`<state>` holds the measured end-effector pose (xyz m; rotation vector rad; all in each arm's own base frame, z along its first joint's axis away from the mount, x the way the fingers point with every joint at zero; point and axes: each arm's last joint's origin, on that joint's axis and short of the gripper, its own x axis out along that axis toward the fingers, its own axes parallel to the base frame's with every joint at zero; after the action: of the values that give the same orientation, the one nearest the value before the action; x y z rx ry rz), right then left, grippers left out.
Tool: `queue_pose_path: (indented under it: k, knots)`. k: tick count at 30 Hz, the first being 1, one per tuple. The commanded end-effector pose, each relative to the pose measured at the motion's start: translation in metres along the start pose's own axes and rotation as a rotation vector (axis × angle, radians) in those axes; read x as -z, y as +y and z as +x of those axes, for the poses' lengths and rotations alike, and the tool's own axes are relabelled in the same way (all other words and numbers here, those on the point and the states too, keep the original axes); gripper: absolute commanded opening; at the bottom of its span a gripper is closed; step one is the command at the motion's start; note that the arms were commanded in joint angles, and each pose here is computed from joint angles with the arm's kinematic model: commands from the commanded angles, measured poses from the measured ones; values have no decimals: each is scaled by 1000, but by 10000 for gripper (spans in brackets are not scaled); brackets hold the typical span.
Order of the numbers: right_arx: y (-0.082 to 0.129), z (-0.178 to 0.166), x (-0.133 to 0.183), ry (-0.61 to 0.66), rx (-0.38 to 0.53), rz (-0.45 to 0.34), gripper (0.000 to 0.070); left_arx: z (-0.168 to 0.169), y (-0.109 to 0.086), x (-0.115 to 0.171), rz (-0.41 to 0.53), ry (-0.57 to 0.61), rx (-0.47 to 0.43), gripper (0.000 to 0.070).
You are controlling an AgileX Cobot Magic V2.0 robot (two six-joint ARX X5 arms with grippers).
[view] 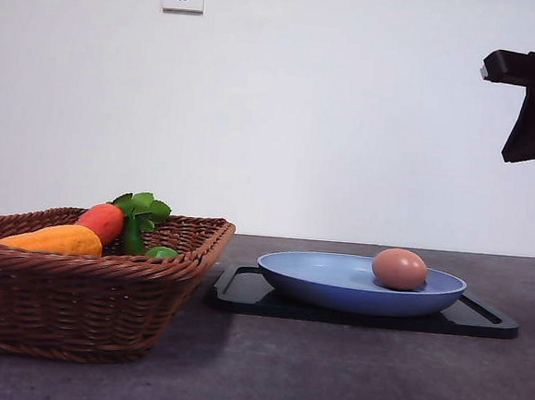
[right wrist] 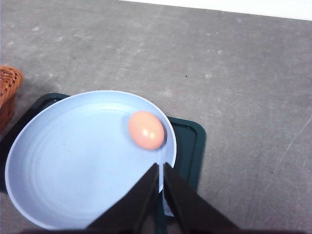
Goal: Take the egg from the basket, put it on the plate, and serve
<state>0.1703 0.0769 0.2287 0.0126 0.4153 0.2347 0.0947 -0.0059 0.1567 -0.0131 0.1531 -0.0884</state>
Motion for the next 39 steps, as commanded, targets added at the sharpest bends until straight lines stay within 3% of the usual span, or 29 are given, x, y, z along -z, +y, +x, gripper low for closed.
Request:
queue_pose_path:
  k: [1, 13, 15, 17, 22, 29, 39]
  knots:
    - [1, 0, -2, -7, -6, 10, 0, 2, 0, 6, -3, 23, 1, 0]
    - [1, -2, -1, -19, -4, 5, 0, 2, 0, 6, -3, 23, 1, 0]
    - [-4, -12, -6, -69, 68, -51, 0, 2, 0, 6, -3, 23, 1, 0]
    - [-8, -26, -11, -137, 134, -53, 0, 2, 0, 6, -3, 24, 1, 0]
    - [-18, -63, -13, -320, 156, -29, 0, 2, 0, 6, -3, 23, 1, 0]
    - [-35, -82, 24, -468, 215, -10, 0, 2, 0, 6, -3, 23, 1, 0]
    - [-48, -64, 73, -452, 108, -50, 0, 2, 0, 6, -3, 23, 1, 0]
